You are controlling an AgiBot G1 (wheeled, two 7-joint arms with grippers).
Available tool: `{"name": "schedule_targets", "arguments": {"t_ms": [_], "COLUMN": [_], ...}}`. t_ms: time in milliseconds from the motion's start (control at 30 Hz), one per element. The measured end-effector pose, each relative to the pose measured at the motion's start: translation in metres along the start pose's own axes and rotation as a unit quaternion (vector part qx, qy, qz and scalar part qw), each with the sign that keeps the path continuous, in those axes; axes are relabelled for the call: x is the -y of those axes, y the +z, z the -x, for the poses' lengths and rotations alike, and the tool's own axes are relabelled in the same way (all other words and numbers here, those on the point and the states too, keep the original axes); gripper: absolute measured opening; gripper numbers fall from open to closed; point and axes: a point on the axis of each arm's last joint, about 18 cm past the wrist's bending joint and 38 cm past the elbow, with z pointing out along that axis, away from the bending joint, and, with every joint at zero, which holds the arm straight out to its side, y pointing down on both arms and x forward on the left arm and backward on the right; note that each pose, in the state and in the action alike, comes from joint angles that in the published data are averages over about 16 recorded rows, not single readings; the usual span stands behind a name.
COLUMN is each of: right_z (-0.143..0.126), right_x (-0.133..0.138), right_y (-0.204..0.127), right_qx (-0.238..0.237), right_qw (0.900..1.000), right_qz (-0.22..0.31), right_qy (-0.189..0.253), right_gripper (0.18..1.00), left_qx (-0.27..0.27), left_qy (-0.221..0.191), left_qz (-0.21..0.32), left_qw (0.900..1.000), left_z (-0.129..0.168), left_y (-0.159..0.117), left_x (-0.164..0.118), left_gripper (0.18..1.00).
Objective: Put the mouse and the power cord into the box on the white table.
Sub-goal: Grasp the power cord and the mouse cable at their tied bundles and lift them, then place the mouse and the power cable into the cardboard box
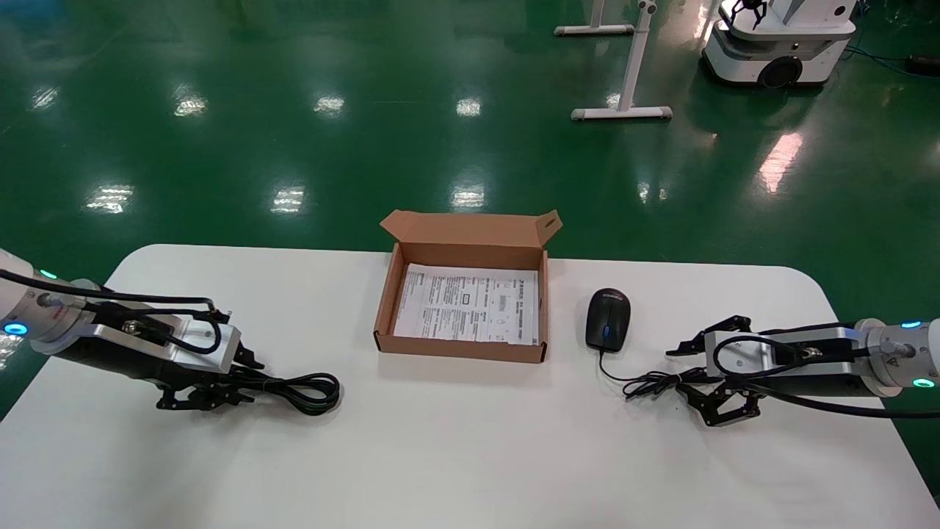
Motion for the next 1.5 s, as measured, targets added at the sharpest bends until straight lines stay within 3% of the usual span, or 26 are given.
{"name": "schedule_targets", "arguments": {"t_ms": [267, 500, 667, 833, 1000, 1200, 1367, 1500], "right_z": [0.0, -0.009, -0.031, -0.071, -0.118, -0.159, -0.172, -0.169], "right_x": [0.0, 0.002, 0.011, 0.034, 0.077, 0.144, 0.19, 0.214], "right_y": [0.0, -0.008, -0.026, -0.054, -0.079, -0.082, -0.062, -0.037], "right_qx": [0.0, -0.011, -0.041, -0.091, -0.145, -0.181, -0.183, -0.173], "right_qw": [1.0, 1.0, 0.999, 0.995, 0.985, 0.972, 0.965, 0.963], "right_qz": [0.0, -0.002, -0.013, -0.036, -0.073, -0.121, -0.154, -0.169], "right_qy": [-0.001, -0.005, -0.012, -0.027, -0.051, -0.088, -0.11, -0.12], "right_gripper": [0.358, 0.269, 0.237, 0.231, 0.229, 0.229, 0.228, 0.228], "left_qx": [0.0, 0.012, 0.04, 0.101, 0.183, 0.282, 0.336, 0.356], "left_qy": [0.0, -0.007, -0.012, -0.015, -0.011, 0.002, 0.017, 0.028], "left_qz": [-0.001, -0.021, -0.046, -0.077, -0.108, -0.151, -0.183, -0.201], "left_qw": [1.0, 0.9997, 0.9981, 0.9918, 0.9771, 0.9475, 0.9237, 0.9122], "left_z": [0.0, 0.002, 0.008, 0.025, 0.054, 0.096, 0.126, 0.141], "left_y": [0.0, -0.01, -0.035, -0.079, -0.131, -0.186, -0.211, -0.217], "left_x": [0.0, 0.002, 0.002, 0.006, 0.02, 0.053, 0.086, 0.106], "left_gripper": [0.374, 0.274, 0.242, 0.232, 0.23, 0.23, 0.23, 0.23]}}
